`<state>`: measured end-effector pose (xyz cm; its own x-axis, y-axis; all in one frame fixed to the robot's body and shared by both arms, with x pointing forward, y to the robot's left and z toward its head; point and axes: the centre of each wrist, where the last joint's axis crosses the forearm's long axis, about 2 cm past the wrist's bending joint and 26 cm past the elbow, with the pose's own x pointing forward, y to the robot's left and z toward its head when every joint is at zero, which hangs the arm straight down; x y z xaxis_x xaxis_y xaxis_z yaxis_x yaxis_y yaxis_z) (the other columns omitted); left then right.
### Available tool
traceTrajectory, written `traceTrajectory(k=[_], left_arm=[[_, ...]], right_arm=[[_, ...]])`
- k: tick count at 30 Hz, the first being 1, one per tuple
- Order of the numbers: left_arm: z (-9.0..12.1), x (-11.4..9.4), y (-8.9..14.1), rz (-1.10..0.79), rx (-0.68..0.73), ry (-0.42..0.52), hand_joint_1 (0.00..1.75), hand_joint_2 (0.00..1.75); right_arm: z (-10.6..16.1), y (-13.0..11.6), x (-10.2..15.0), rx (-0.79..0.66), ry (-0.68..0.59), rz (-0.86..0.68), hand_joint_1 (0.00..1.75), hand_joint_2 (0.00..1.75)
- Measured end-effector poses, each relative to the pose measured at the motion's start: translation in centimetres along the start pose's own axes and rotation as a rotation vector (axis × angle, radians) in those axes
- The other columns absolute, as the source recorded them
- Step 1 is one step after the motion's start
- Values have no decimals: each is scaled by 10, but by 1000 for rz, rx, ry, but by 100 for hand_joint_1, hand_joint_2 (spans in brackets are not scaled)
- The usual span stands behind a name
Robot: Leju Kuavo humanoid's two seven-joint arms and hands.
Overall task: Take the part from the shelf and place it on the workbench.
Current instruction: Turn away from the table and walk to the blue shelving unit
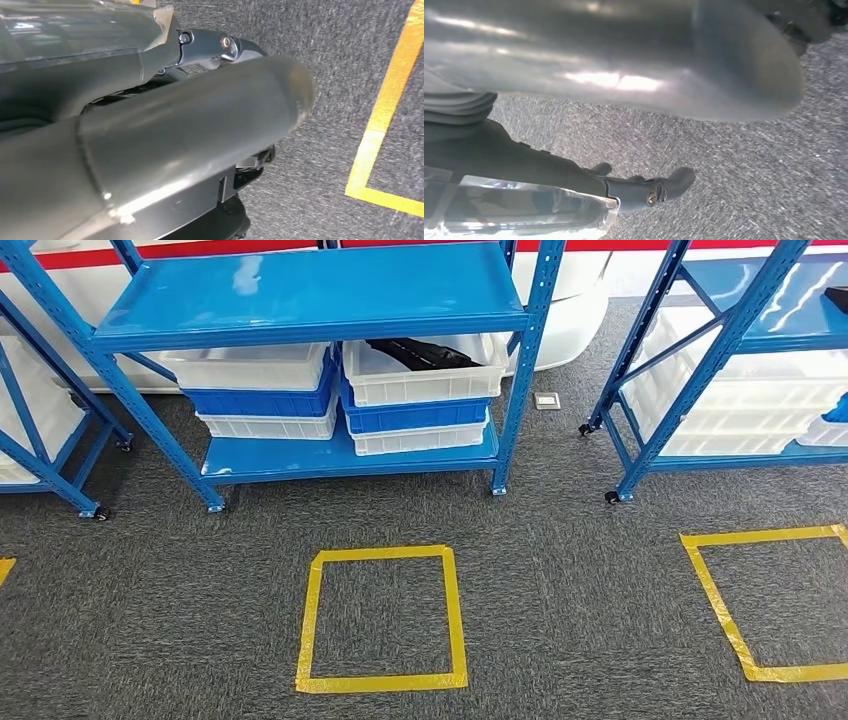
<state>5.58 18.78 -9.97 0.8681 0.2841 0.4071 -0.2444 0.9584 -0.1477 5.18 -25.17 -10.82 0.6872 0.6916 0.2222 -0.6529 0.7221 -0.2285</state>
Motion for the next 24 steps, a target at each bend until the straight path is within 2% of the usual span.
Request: traceTrajectory(k=[24], left_arm=[[0,0,-1,-24,-14,-29,0,0]], right_arm=[[2,3,-12,-10,27,-26,0,0]])
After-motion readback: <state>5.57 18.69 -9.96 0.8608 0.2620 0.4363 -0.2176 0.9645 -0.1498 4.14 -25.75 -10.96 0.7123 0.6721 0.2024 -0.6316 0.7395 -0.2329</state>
